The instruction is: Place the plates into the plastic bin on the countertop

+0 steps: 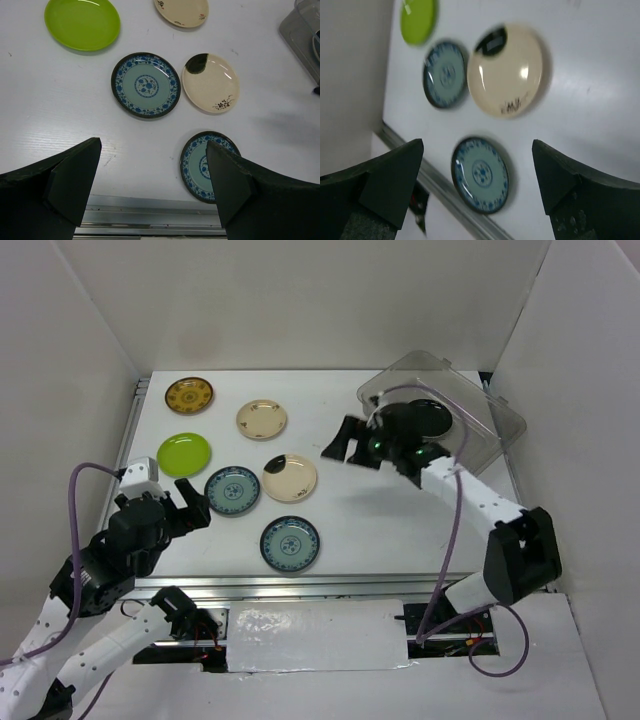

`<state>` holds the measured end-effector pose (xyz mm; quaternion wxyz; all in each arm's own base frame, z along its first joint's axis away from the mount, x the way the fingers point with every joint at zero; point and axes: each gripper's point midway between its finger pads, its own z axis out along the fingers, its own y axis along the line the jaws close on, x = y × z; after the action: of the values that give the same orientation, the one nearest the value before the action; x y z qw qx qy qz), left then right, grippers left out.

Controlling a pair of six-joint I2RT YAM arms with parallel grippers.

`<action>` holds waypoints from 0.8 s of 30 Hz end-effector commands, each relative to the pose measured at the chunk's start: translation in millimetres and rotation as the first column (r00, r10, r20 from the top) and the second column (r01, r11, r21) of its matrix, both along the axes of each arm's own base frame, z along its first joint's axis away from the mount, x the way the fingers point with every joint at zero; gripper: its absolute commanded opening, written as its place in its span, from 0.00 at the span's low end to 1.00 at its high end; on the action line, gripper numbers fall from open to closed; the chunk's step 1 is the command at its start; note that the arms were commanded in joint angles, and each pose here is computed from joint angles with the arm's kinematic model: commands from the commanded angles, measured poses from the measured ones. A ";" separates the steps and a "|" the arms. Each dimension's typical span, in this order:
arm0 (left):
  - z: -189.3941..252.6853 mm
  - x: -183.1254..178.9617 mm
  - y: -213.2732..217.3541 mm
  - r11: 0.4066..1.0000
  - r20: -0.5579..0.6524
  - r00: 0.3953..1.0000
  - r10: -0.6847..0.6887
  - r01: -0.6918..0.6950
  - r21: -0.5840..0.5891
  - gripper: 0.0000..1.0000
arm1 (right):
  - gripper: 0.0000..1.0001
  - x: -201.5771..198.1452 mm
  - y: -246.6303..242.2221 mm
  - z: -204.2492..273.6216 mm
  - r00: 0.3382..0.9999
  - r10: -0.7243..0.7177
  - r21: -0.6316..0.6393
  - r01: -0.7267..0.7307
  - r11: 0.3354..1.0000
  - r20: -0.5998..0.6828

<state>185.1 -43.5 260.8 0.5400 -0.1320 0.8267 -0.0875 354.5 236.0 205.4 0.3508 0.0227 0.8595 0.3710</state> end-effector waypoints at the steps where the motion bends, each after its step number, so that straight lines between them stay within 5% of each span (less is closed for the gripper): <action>1: 3.6 6.2 -2.6 1.000 0.008 1.000 0.006 -0.006 0.002 0.99 | 0.96 -40.6 35.1 -73.8 0.981 0.164 -0.016 -0.167 0.986 -0.104; 8: 3.6 6.0 -2.0 1.000 0.010 1.000 0.010 -0.010 0.000 0.99 | 0.89 -90.6 72.0 -144.7 0.935 0.266 0.013 -0.270 0.963 -0.234; 14: 3.9 5.9 -1.6 1.000 0.012 1.000 0.012 -0.012 -0.002 0.99 | 0.72 -118.9 79.6 -183.9 0.907 0.260 0.004 -0.274 0.962 -0.332; 19: 4.1 5.6 -1.7 1.000 0.013 1.000 0.010 -0.010 -0.002 0.99 | 0.46 -131.1 82.3 -205.0 0.890 0.241 -0.026 -0.272 0.962 -0.386; 20: 4.3 5.4 -1.5 1.000 0.014 1.000 0.010 -0.010 -0.002 0.99 | 0.38 -130.8 81.3 -207.8 0.894 0.221 -0.046 -0.259 0.965 -0.390; 21: 4.5 4.9 -1.1 1.000 0.015 1.000 0.010 -0.010 -0.004 0.99 | 0.15 -130.0 80.4 -208.9 0.896 0.209 -0.055 -0.249 0.967 -0.392; 24: 5.8 4.3 -0.7 1.000 0.021 1.000 0.010 -0.010 -0.007 0.99 | 0.00 -133.2 77.8 -201.8 0.900 0.186 -0.078 -0.235 0.969 -0.393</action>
<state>188.0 -45.7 257.1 0.5330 -0.1289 0.8324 -0.0805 224.8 328.2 18.0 0.1279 -0.0363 0.9110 0.3903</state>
